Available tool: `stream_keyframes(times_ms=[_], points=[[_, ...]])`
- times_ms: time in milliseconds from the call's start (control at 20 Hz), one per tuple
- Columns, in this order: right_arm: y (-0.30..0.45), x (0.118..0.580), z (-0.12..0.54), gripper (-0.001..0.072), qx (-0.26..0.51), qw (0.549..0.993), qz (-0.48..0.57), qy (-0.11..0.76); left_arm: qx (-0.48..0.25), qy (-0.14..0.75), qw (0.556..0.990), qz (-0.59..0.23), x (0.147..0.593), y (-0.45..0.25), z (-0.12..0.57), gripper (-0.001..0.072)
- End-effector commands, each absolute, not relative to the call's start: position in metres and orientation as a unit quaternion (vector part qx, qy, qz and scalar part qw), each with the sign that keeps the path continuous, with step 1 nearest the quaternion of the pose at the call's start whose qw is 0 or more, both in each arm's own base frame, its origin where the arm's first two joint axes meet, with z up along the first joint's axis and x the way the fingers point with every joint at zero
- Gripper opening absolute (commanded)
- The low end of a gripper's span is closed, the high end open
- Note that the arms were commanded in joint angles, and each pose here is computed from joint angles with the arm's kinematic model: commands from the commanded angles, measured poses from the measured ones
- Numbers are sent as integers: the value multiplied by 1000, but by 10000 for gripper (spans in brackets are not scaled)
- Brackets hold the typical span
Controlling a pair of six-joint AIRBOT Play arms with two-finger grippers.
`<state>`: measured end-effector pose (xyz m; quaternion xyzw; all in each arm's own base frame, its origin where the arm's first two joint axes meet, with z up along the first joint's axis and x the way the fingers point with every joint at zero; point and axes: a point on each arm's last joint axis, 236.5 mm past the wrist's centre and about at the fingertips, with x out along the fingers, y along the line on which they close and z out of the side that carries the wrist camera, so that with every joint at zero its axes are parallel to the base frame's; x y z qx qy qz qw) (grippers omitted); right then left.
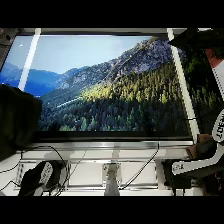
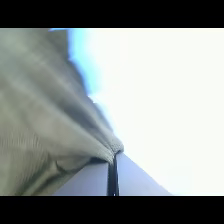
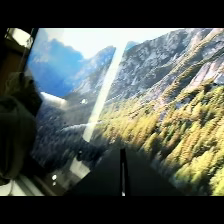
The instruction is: Fold the clothes and pants, and hang the long-sleeved shirts on hangers.
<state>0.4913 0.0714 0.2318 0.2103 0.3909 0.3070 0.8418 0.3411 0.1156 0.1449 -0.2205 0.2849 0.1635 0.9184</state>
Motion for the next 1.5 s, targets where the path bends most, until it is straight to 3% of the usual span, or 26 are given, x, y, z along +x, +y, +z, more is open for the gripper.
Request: stream_keyframes(times_ms=[0, 200, 400, 650, 850, 900, 950, 1000, 1050, 1100, 1450], points=[[48, 510, 223, 41, 187, 870, 252, 380, -316, 107, 942, -46, 342, -5, 288, 8], [-14, 528, 205, 40, 161, 901, 131, 381, -342, -46, 910, -230, 297, -104, 423, 9], [-125, 513, 212, 41, 212, 907, -27, 362, -343, -30, 869, -356, 286, -199, 454, 8], [-199, 461, 213, 41, 242, 889, -95, 376, -311, 132, 856, -391, 341, -320, 344, 9], [-206, 461, 228, 42, 290, 891, -77, 340, -270, 257, 845, -383, 363, -384, 228, 10], [-201, 466, 236, 44, 306, 893, -64, 325, -262, 281, 842, -379, 367, -396, 201, 88], [-197, 469, 241, 87, 321, 892, -55, 314, -256, 297, 839, -376, 368, -404, 183, 293], [-189, 473, 245, 202, 328, 892, -41, 309, -252, 308, 838, -372, 370, -408, 169, 486], [-185, 475, 247, 304, 328, 893, -37, 307, -250, 314, 838, -370, 371, -409, 162, 509], [-182, 477, 247, 324, 326, 893, -34, 307, -249, 314, 838, -369, 372, -408, 162, 509], [-169, 475, 236, 312, 325, 885, -21, 332, -171, 292, 878, -339, 404, -336, 175, 495]])
